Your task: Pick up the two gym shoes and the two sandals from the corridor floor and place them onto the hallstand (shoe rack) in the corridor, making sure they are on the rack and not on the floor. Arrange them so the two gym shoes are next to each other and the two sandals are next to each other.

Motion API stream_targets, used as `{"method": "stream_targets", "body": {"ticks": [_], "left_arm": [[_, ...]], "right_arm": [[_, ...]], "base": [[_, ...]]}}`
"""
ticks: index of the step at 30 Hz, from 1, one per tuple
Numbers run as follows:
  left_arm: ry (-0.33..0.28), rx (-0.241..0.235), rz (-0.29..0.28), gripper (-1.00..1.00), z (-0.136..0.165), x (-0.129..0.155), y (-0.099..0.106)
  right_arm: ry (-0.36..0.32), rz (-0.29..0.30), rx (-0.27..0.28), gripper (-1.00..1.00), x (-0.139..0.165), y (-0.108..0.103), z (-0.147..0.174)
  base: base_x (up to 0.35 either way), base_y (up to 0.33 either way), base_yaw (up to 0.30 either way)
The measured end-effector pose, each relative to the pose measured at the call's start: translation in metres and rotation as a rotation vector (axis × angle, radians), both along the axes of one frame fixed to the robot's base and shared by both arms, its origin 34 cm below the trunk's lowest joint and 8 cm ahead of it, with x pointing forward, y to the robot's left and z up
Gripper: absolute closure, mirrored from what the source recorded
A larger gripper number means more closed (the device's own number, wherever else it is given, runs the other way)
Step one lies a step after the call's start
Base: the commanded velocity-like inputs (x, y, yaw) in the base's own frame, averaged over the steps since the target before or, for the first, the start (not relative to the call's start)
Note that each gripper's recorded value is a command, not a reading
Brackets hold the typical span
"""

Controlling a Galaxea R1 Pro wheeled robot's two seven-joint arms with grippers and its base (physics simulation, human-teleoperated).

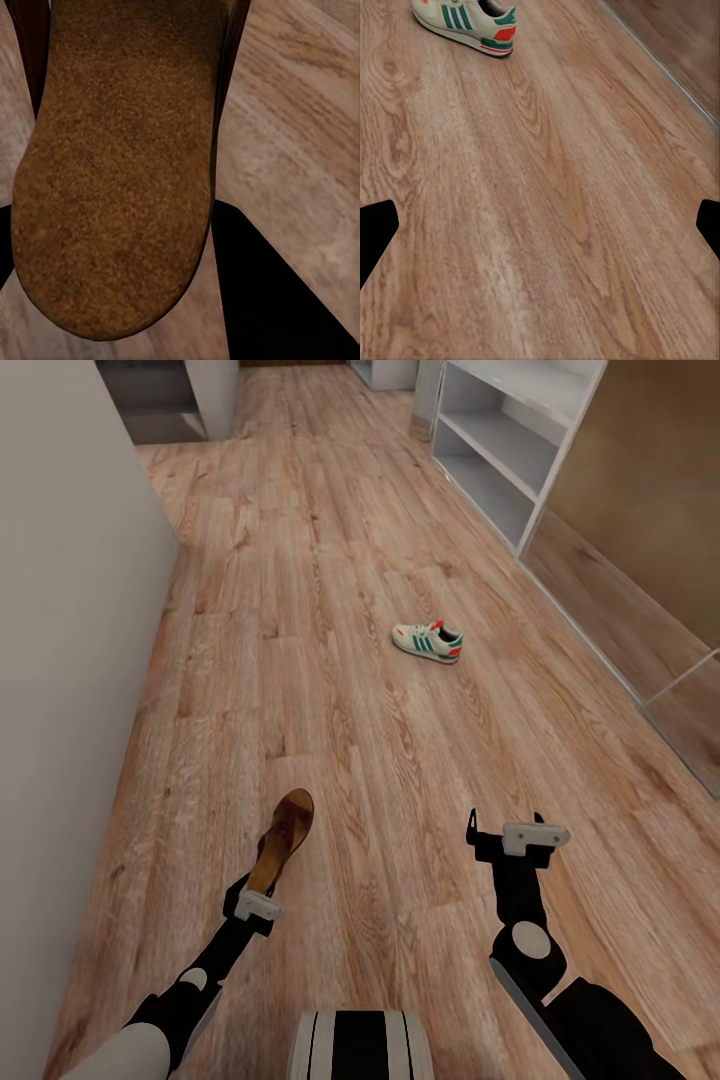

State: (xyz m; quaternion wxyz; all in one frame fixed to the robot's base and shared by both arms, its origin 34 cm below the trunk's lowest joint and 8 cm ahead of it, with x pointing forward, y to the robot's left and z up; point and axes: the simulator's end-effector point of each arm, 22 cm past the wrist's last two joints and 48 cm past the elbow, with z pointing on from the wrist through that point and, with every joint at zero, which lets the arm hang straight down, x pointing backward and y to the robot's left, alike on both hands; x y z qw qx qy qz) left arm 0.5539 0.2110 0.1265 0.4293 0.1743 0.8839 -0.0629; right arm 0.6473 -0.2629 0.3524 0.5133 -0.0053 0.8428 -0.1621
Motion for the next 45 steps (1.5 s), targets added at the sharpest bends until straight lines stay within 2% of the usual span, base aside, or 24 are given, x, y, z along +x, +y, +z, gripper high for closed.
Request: {"method": "stream_targets", "body": {"ticks": [15,26,45], "left_arm": [[-0.007,-0.001,-0.001,1.0,0.0033,0.0025,-0.0006],[-0.008,-0.001,-0.001,1.0,0.0035,0.0027,-0.0006],[-0.009,-0.002,-0.001,1.0,0.0039,0.003,-0.0015]], "right_arm": [[-0.016,0.004,-0.014,-1.0,0.002,-0.0002,0.0064],[-0.023,-0.02,-0.028,-1.0,0.0011,-0.0057,0.0085],[-0.025,-0.025,-0.031,-1.0,0.0009,-0.0071,0.0088]], "base": [[0.0,0.0,0.0],[0.0,0.0,0.0],[0.0,0.0,0.0]]}}
